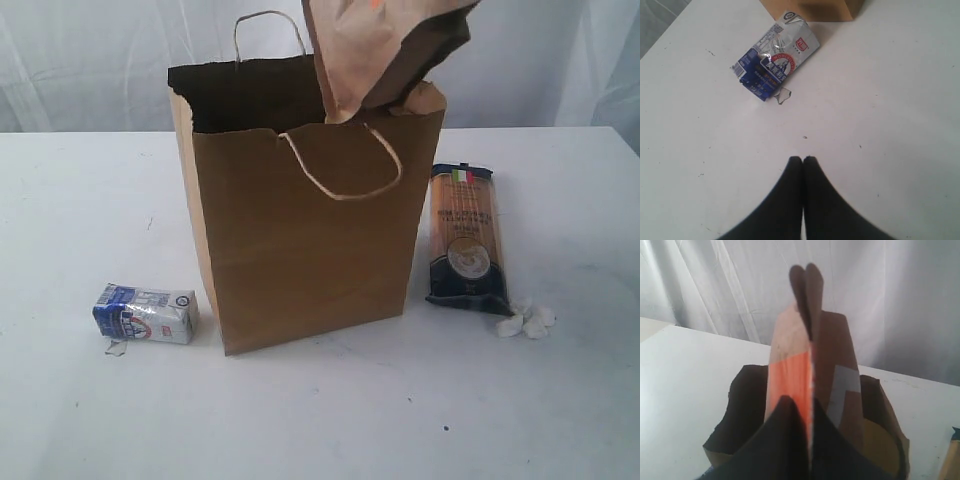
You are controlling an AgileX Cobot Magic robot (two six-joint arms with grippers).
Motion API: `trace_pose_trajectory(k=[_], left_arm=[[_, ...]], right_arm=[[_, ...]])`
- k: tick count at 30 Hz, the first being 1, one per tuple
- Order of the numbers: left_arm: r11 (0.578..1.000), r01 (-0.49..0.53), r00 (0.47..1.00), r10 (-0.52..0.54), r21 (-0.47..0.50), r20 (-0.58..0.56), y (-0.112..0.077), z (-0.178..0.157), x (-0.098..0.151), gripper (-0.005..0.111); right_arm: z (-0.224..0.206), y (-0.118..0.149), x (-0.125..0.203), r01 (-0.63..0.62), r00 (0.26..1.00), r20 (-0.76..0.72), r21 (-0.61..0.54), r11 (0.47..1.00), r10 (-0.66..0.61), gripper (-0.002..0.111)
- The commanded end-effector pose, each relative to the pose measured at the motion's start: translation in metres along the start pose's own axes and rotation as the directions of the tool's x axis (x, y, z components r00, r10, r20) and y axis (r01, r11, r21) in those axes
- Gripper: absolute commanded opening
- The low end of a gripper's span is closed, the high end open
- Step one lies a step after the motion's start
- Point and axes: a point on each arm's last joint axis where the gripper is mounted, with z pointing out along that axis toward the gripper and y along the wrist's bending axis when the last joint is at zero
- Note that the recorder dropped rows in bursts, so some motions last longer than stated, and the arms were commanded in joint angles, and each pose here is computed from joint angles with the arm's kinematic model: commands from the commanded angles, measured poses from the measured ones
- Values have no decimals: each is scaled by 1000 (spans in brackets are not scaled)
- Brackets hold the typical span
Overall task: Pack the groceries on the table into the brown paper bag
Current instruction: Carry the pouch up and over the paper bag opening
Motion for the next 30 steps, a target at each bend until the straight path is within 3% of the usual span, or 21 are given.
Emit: trace_pose_trajectory(k=[1,8,20,30], left_arm=[[1000,10,1000,-10,-3,3,-1,0,1,0],[1000,10,1000,-10,-3,3,-1,0,1,0],[1000,10,1000,-10,-3,3,-1,0,1,0],[1000,10,1000,-10,-3,3,-1,0,1,0]], right_arm=[[6,4,-14,21,991,136,-47,999,-15,0],[7,7,-18,26,980,197,-73,997,-11,0],[40,6,-1,-5,995,99,-64,998,12,0],[43,16,10,-50,997,49,-106,993,55,0]])
